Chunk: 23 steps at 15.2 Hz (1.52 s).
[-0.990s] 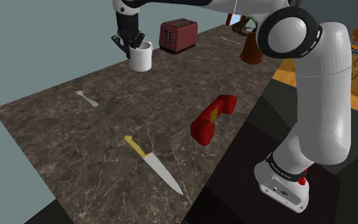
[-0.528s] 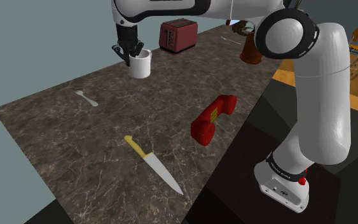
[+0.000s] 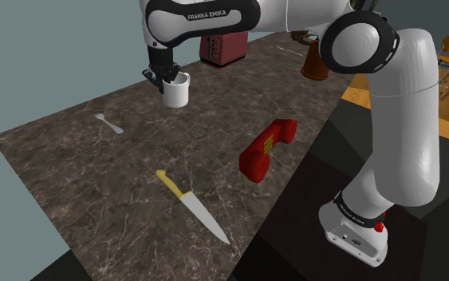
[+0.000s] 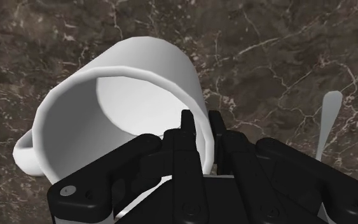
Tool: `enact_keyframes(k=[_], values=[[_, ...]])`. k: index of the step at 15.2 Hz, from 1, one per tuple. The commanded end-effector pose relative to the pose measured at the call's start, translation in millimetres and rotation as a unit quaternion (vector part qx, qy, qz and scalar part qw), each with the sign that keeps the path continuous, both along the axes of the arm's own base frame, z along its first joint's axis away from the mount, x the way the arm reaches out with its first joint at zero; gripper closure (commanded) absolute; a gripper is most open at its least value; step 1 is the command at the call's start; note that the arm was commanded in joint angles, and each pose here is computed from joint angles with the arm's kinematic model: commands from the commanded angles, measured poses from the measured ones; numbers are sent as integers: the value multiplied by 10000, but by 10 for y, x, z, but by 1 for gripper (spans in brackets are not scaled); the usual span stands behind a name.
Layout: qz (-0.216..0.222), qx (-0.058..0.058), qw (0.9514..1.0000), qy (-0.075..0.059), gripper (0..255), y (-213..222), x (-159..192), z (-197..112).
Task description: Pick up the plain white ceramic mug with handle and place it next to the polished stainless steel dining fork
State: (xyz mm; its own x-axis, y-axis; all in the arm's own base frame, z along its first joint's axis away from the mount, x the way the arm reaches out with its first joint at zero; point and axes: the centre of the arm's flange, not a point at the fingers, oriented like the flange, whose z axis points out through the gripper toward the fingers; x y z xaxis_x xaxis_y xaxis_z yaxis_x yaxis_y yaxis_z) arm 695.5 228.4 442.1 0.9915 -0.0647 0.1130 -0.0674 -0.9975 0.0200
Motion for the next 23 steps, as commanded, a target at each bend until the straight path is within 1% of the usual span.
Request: enact_keyframes(k=[1,15,23], values=[[0,2,10000,-5,255,-10,-2,-109],[0,2,10000,-5,255,-10,-2,-839],[0,2,10000,-5,255,-10,-2,-839]])
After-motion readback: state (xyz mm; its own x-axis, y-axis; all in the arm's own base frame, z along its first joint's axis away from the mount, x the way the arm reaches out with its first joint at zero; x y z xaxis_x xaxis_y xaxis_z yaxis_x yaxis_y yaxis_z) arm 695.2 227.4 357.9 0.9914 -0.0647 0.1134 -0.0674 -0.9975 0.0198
